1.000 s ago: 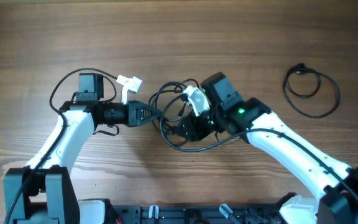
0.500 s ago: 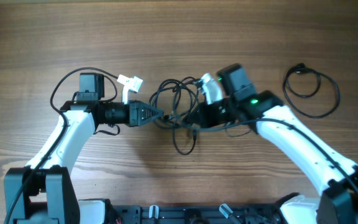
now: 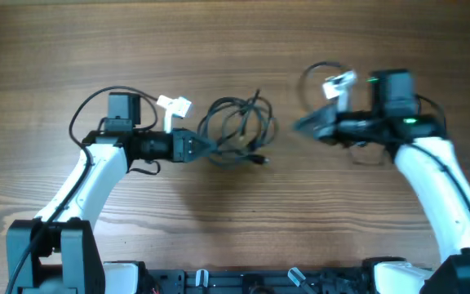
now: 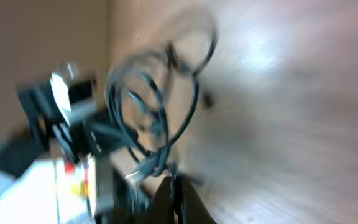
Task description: Untangle cables
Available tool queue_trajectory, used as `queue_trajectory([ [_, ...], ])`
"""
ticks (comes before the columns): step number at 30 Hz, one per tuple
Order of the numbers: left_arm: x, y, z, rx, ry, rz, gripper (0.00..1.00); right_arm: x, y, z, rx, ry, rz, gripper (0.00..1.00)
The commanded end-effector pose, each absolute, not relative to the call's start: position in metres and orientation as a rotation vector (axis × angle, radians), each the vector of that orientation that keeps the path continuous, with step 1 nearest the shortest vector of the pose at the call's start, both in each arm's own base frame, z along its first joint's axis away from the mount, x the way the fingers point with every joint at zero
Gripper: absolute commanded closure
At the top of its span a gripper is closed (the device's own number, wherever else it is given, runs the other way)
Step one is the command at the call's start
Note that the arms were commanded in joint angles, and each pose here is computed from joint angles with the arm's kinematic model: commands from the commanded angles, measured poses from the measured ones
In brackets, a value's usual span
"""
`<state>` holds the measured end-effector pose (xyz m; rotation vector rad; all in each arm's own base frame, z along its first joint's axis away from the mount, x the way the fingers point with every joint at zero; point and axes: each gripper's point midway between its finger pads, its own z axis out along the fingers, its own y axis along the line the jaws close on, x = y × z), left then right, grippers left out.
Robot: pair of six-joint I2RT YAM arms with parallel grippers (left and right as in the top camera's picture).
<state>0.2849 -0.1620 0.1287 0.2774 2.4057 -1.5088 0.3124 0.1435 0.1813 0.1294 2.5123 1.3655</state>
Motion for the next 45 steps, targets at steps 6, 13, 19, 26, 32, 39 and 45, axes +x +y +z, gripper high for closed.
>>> queue_trajectory([
  [6, 0.307, -0.089, 0.056, -0.496, 2.765, -0.857, 0.96, 0.326, 0.094, 0.189, 0.273, 2.440, 1.275, 0.96],
  [13, 0.307, -0.102, 0.065, -0.388, 2.739, -0.976, 0.96, 0.296, 0.120, 0.169, 0.084, 2.548, 1.284, 0.92],
  [19, 0.290, -0.149, 0.114, 0.139, 2.491, -1.434, 0.96, 0.292, 0.145, 0.154, -0.061, 2.602, 1.174, 0.60],
  [26, 0.278, -0.161, 0.135, 0.306, 2.351, -1.586, 0.96, 0.302, 0.152, 0.153, -0.130, 2.574, 1.089, 0.27],
  [32, 0.268, -0.169, 0.149, 0.390, 2.257, -1.690, 0.96, 0.295, 0.161, 0.147, -0.160, 2.598, 1.116, 0.27],
  [39, 0.259, -0.188, 0.150, 0.496, 2.245, -1.706, 0.96, 0.293, 0.177, 0.137, -0.070, 2.674, 1.008, 0.53],
  [45, 0.259, -0.188, 0.149, 0.496, 2.248, -1.701, 0.96, 0.299, 0.168, 0.130, 0.020, 2.695, 0.920, 0.76],
])
